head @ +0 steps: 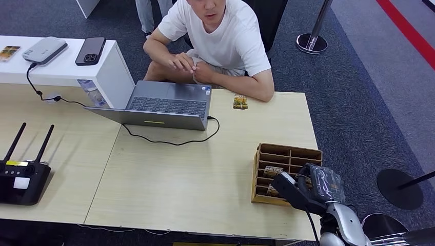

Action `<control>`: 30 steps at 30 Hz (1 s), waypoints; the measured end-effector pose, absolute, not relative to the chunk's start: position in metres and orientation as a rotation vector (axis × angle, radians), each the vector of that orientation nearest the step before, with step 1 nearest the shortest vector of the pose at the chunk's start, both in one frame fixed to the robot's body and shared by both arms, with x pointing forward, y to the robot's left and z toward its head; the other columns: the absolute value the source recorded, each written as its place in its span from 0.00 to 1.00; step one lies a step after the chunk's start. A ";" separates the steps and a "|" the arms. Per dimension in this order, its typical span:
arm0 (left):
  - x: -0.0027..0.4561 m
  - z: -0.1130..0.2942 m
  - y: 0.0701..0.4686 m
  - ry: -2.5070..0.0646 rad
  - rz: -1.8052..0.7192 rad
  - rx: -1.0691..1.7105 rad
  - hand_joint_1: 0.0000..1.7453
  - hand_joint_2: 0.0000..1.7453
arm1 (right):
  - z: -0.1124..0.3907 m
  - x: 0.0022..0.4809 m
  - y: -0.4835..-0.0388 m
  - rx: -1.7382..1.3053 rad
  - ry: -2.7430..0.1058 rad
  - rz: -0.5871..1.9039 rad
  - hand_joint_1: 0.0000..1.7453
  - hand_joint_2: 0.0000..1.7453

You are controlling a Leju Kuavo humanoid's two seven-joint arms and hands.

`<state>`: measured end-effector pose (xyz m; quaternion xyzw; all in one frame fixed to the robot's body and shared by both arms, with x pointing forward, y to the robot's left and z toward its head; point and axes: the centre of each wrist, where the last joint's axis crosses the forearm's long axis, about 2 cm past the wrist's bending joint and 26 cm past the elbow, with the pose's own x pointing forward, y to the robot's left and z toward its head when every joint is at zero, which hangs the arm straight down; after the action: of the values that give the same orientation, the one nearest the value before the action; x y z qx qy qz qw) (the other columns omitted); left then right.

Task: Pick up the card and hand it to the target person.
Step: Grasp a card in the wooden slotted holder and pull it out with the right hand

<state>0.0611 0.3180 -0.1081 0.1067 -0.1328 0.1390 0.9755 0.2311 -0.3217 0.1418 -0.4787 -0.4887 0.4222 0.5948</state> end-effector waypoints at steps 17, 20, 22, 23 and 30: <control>0.061 -0.108 0.318 -0.276 0.292 0.230 0.00 1.00 | 0.147 0.236 -0.320 -1.177 -1.203 1.009 0.75 1.00; 0.061 -0.108 0.318 -0.278 0.292 0.230 0.00 1.00 | 0.149 0.238 -0.320 -1.208 -1.240 1.007 0.75 1.00; 0.061 -0.108 0.318 -0.278 0.292 0.230 0.00 1.00 | 0.150 0.239 -0.320 -1.215 -1.247 1.006 0.75 1.00; 0.061 -0.108 0.318 -0.278 0.293 0.230 0.00 1.00 | 0.150 0.239 -0.320 -1.217 -1.248 1.007 0.75 1.00; 0.061 -0.108 0.318 -0.280 0.293 0.231 0.00 1.00 | 0.152 0.239 -0.320 -1.242 -1.306 1.004 0.75 1.00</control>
<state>0.0606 0.3183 -0.1081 0.1142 -0.1387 0.1453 0.9729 0.2390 -0.3202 0.1516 -0.5164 -0.5431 0.4178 0.5136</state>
